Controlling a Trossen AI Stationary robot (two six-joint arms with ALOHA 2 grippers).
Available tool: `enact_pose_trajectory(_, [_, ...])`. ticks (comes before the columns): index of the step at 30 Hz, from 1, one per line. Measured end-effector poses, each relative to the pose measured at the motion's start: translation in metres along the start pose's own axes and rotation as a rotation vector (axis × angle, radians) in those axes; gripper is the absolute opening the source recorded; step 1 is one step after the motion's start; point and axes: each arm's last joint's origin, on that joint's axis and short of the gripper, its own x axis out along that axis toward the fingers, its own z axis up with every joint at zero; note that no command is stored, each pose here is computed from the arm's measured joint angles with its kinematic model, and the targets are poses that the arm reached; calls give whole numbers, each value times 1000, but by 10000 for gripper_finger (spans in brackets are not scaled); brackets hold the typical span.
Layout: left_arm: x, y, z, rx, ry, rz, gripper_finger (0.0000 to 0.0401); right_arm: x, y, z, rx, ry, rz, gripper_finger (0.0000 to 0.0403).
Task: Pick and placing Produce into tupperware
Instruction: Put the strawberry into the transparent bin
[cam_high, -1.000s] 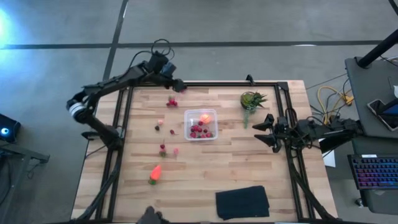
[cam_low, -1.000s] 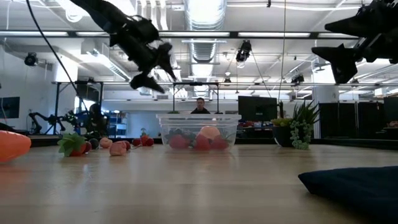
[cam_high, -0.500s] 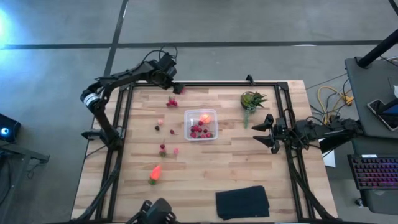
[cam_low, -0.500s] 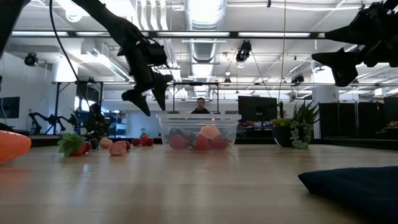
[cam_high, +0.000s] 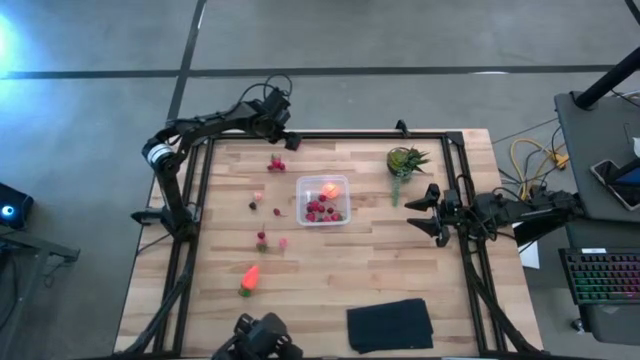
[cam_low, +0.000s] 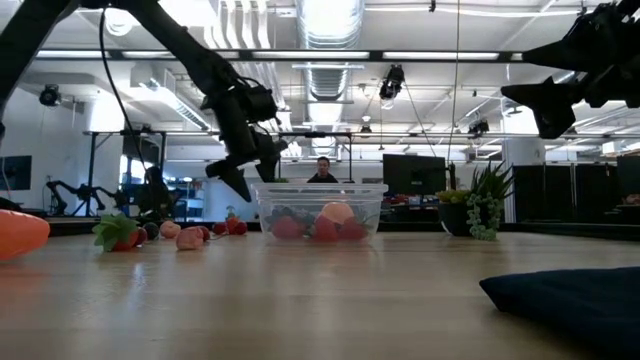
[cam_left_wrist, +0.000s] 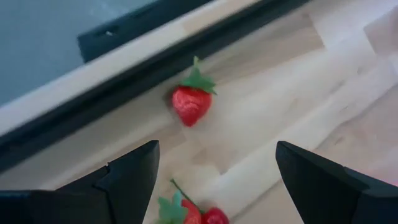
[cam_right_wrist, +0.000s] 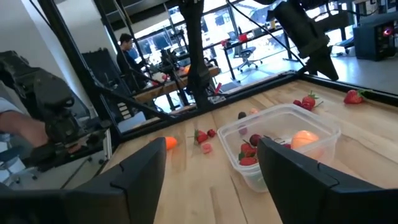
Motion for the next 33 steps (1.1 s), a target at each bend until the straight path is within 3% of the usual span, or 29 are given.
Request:
enact_pose_trajectory(4, [3,0,0,9,-19,106,306,0,0,0,0,-1,0,247])
enact_pose_trajectory(12, [19,0,0,-15,-5,142,306,0,0,0,0,-2,1,242])
enact_pose_trajectory(17, [30,-1,-1,-44,20,112,306,0,0,0,0,-2,1,246])
enact_pose_trajectory(26, [28,-13,15,-74,-64,65,306,0,0,0,0,-1,0,242])
enact_pose_trajectory(33, [47,-11,6,-136,42,32,306,0,0,0,0,-1,0,246])
